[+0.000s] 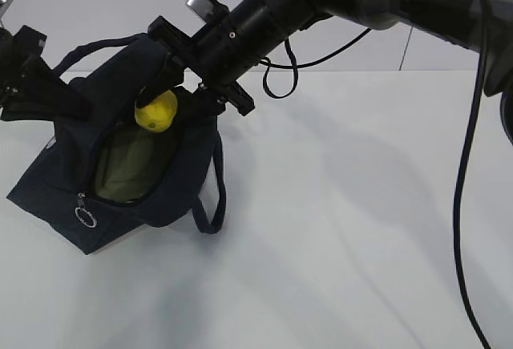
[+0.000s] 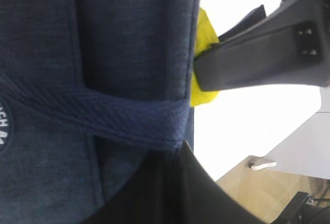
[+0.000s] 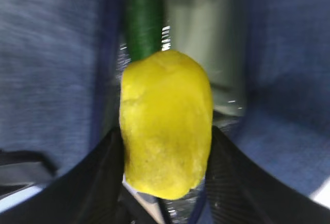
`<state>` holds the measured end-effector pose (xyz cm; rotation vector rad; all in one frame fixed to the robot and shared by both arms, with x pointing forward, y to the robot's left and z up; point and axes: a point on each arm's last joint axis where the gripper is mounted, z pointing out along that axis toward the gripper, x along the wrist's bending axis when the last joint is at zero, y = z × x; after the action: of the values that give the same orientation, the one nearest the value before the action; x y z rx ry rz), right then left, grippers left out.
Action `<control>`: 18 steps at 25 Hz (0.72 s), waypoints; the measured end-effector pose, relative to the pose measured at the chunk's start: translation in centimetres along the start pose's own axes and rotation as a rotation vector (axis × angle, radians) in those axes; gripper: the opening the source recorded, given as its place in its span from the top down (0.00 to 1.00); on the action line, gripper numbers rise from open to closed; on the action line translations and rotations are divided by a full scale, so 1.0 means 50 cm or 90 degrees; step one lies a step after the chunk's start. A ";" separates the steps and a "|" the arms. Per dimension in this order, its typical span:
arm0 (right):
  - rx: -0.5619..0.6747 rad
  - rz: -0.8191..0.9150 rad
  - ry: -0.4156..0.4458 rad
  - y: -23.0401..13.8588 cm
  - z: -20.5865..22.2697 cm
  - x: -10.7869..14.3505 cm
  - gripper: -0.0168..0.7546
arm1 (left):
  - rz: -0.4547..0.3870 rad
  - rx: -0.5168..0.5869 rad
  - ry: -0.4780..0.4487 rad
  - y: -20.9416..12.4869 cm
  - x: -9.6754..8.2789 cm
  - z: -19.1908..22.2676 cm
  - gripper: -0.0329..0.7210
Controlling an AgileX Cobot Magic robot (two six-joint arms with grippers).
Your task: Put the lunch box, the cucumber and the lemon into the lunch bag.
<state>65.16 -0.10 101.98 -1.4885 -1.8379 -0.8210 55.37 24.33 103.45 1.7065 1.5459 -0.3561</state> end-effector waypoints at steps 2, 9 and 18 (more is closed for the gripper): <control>0.000 -0.012 0.006 0.000 0.000 0.002 0.51 | -0.002 -0.001 -0.004 0.000 -0.001 0.000 0.97; -0.023 -0.051 -0.001 0.009 0.007 -0.008 0.49 | -0.019 -0.010 -0.031 0.003 -0.009 0.000 0.97; -0.013 -0.081 -0.048 0.010 0.011 -0.024 0.42 | -0.030 -0.011 -0.056 0.003 -0.016 -0.001 0.97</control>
<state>65.79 -0.31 100.74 -1.4445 -2.0025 -0.8563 55.35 23.79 104.07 1.6218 1.5234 -0.4358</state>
